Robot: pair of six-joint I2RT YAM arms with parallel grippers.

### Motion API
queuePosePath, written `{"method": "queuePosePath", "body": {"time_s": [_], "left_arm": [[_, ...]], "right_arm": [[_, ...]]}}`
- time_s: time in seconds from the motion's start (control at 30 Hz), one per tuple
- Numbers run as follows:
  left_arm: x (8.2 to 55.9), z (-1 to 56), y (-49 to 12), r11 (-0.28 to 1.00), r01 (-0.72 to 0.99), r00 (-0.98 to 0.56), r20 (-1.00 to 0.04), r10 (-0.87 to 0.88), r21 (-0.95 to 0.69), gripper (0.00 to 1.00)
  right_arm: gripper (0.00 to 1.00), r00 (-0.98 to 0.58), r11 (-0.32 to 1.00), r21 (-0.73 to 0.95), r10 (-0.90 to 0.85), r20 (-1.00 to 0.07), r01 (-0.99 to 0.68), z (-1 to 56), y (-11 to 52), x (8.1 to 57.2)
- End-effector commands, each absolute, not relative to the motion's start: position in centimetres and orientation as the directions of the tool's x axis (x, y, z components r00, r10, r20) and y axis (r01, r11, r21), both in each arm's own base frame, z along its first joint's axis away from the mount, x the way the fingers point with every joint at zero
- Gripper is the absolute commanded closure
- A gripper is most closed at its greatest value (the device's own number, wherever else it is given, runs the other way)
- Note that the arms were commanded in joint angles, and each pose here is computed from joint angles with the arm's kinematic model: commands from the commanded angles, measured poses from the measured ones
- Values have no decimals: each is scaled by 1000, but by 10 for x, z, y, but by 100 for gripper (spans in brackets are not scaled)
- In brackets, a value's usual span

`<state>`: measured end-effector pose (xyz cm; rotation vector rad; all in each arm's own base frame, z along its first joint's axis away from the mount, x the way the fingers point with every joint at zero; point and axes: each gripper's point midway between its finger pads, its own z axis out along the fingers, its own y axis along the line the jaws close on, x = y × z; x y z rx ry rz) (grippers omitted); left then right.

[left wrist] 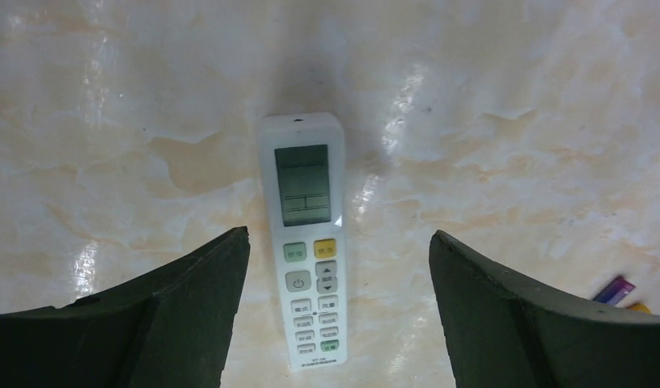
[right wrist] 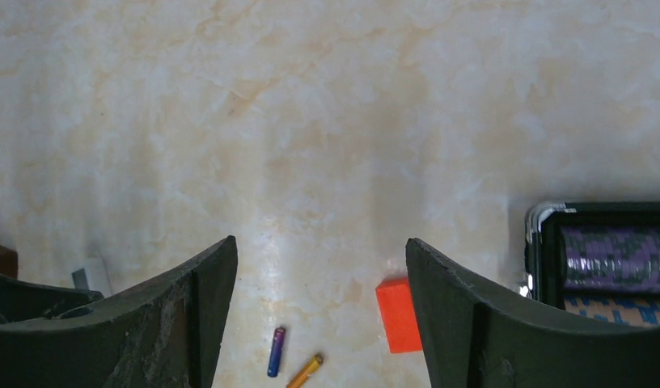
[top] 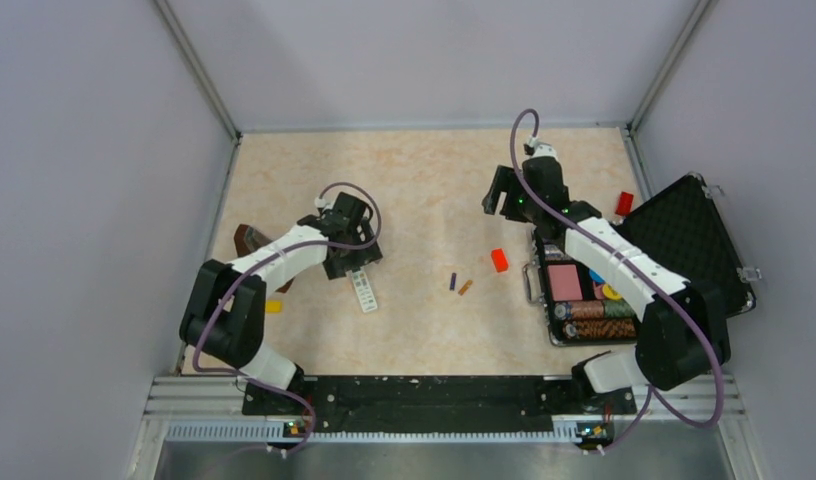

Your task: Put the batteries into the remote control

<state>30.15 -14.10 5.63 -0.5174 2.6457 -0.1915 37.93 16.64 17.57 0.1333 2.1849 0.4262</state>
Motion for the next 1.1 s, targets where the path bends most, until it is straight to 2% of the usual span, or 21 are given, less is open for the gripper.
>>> {"method": "queuePosePath", "body": {"time_s": [0.0,0.13,0.3,0.37,0.53,0.6,0.7,0.73,0.8,0.9,1.0,1.07], "left_arm": [[290,37,-135,906,-387,-828,-367,-423,-170,15],[289,28,-137,904,-395,-834,-349,-427,-161,21],[289,18,-135,895,-427,-833,-330,-444,-127,36],[287,13,-132,888,-448,-830,-321,-456,-104,40],[290,13,-133,885,-453,-826,-324,-461,-105,62],[296,19,-136,893,-435,-828,-337,-448,-117,73],[310,39,-145,904,-387,-823,-374,-427,-180,97],[317,50,-150,905,-367,-816,-393,-424,-215,100],[331,81,-166,905,-294,-802,-435,-409,-308,100],[354,140,-191,883,-142,-758,-524,-388,-447,100],[367,218,-217,819,94,-675,-641,-366,-566,100],[368,268,-230,757,249,-593,-713,-374,-604,100]], "right_arm": [[26,-604,950,309,265,-752,32,164,151,376],[27,-602,958,281,256,-756,54,161,144,374],[16,-633,960,279,233,-739,28,160,148,369],[16,-631,961,276,226,-742,19,160,148,369],[26,-606,959,283,235,-760,17,161,147,370],[27,-620,958,287,231,-750,10,160,150,371],[24,-655,943,331,225,-721,-41,163,166,370],[24,-662,929,365,231,-713,-68,168,174,369],[22,-659,865,466,242,-712,-185,187,201,368],[17,-675,666,623,237,-699,-411,228,249,349],[12,-650,459,679,251,-718,-573,278,278,331],[8,-622,367,665,244,-744,-650,308,289,319]]}}
